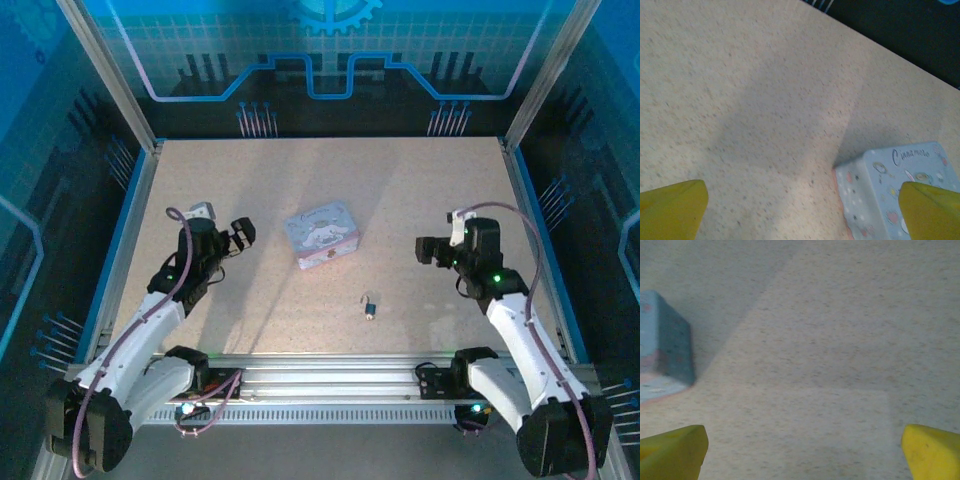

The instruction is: Unlock the padlock with the key

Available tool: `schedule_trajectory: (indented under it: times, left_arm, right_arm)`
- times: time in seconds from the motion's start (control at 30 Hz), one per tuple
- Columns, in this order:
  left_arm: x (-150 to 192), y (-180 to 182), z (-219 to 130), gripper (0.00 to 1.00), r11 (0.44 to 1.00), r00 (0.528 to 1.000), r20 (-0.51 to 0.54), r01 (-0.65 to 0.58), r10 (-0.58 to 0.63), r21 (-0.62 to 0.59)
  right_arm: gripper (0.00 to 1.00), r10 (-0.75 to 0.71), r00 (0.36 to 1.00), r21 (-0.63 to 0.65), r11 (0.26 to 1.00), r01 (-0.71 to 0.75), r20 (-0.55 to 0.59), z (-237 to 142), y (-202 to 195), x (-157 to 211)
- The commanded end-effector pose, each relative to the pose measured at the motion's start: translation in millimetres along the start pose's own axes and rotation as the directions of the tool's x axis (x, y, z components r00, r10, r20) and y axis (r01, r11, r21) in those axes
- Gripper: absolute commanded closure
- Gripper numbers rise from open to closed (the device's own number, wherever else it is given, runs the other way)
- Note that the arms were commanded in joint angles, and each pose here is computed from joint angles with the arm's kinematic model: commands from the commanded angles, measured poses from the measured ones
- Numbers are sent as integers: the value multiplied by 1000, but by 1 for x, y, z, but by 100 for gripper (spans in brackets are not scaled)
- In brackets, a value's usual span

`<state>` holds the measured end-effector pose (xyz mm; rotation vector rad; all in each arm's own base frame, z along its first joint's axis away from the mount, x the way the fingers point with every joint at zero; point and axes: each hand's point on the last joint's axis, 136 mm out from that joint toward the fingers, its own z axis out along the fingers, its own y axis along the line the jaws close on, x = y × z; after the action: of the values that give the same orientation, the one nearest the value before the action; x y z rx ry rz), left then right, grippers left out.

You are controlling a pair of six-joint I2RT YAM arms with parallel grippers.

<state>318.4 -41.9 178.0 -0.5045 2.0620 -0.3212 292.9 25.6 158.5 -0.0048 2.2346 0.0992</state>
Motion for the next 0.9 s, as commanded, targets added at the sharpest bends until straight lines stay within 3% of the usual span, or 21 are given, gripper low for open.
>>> schedule_trajectory:
  times: [0.0, 0.2, 0.63, 0.87]
  left_arm:
    - [-14, 19, 4, 1, 995, 994, 96, -45, 53, -86]
    - [-10, 32, 25, 1, 984, 983, 137, -100, 120, -145]
    - [-4, 29, 32, 1, 944, 939, 126, -303, 319, -133]
    - [-4, 30, 29, 1, 936, 929, 136, -325, 343, -136]
  right_arm:
    - [0, -75, 986, 138, 989, 54, 150, 3, -30, -10]
    - [0, 15, 969, 165, 985, -57, 247, 15, -56, 7]
    - [0, -3, 948, 91, 995, -28, 318, 55, -48, -6]
    - [0, -60, 933, 75, 997, 36, 354, 64, -34, -16]
